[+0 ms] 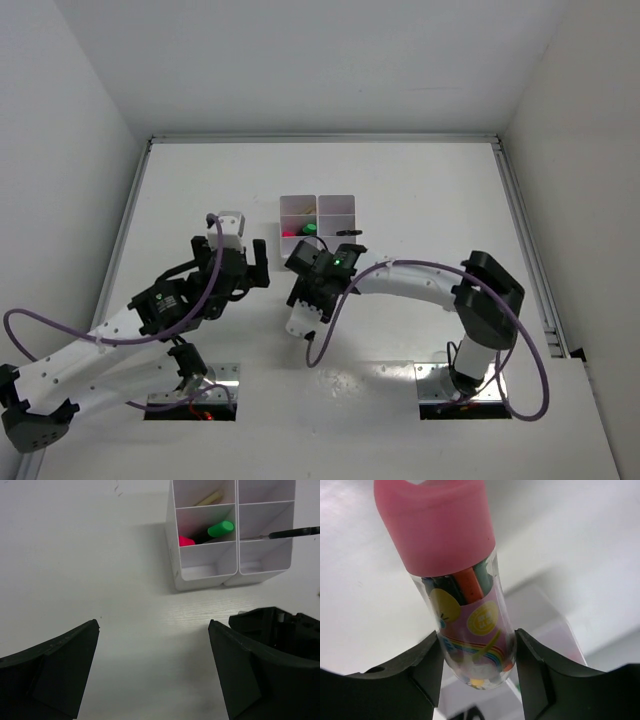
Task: Sort the stationery into containers
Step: Place the stationery in the storage box.
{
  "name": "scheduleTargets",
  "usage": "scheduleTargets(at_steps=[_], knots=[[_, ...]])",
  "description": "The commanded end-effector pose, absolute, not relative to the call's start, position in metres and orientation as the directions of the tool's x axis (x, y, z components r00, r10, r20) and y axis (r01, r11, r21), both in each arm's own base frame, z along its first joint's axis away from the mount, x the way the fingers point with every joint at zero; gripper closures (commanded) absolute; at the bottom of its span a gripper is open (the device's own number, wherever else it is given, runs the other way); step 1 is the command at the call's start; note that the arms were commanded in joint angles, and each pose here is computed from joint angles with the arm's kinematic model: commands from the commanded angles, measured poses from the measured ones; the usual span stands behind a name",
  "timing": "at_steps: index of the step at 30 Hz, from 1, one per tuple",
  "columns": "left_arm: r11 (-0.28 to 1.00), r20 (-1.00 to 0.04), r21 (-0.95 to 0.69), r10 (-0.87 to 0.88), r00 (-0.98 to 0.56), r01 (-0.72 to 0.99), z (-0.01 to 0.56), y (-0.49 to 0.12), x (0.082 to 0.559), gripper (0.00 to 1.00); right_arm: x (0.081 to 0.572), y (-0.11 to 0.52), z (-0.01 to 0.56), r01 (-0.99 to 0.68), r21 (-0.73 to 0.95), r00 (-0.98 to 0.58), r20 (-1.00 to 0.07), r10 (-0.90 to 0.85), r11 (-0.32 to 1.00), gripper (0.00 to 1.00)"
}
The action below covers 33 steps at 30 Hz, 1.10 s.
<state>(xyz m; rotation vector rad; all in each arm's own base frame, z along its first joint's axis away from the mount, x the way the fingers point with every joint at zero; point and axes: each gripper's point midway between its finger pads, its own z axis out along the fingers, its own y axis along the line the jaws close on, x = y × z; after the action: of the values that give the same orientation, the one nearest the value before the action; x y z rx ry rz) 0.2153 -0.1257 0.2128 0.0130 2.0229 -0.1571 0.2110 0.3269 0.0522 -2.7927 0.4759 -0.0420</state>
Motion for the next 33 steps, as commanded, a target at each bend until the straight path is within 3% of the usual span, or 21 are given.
scheduleTargets(at_steps=[1,6,12,17,22,30,33], knots=[[0.988,-0.905,-0.149,-0.115,-0.410,0.051,0.226,-0.120,0.217,0.03,0.238,0.340,0.115,-0.456,-0.485,0.849,0.016,-0.528,-0.747,1.00],[0.985,-0.905,-0.168,-0.134,-0.403,0.049,0.237,-0.118,0.215,0.03,0.271,0.342,0.169,-0.487,-0.641,0.726,0.081,-0.683,-0.593,1.00],[0.981,-0.915,-0.194,-0.187,-0.358,-0.018,0.252,-0.100,0.212,0.03,0.305,0.330,0.232,-0.362,-0.793,0.534,0.255,-0.806,-0.491,1.00],[0.915,-0.909,-0.334,-0.376,-0.179,-0.225,0.289,-0.050,0.207,0.04,0.320,0.309,0.242,-0.318,-0.774,0.321,0.456,-0.830,-0.548,1.00],[0.846,-0.887,-0.428,-0.460,-0.031,-0.318,0.318,-0.008,0.193,0.06,0.330,0.304,0.240,-0.318,-0.681,0.154,0.650,-0.744,-0.660,1.00],[0.822,-0.869,-0.474,-0.494,0.018,-0.315,0.332,0.016,0.177,0.07,0.329,0.321,0.221,-0.336,-0.536,0.069,0.806,-0.588,-0.775,1.00],[0.813,-0.857,-0.498,-0.515,0.026,-0.301,0.331,0.020,0.173,0.07,0.329,0.332,0.221,-0.329,-0.531,0.067,0.812,-0.580,-0.781,1.00]])
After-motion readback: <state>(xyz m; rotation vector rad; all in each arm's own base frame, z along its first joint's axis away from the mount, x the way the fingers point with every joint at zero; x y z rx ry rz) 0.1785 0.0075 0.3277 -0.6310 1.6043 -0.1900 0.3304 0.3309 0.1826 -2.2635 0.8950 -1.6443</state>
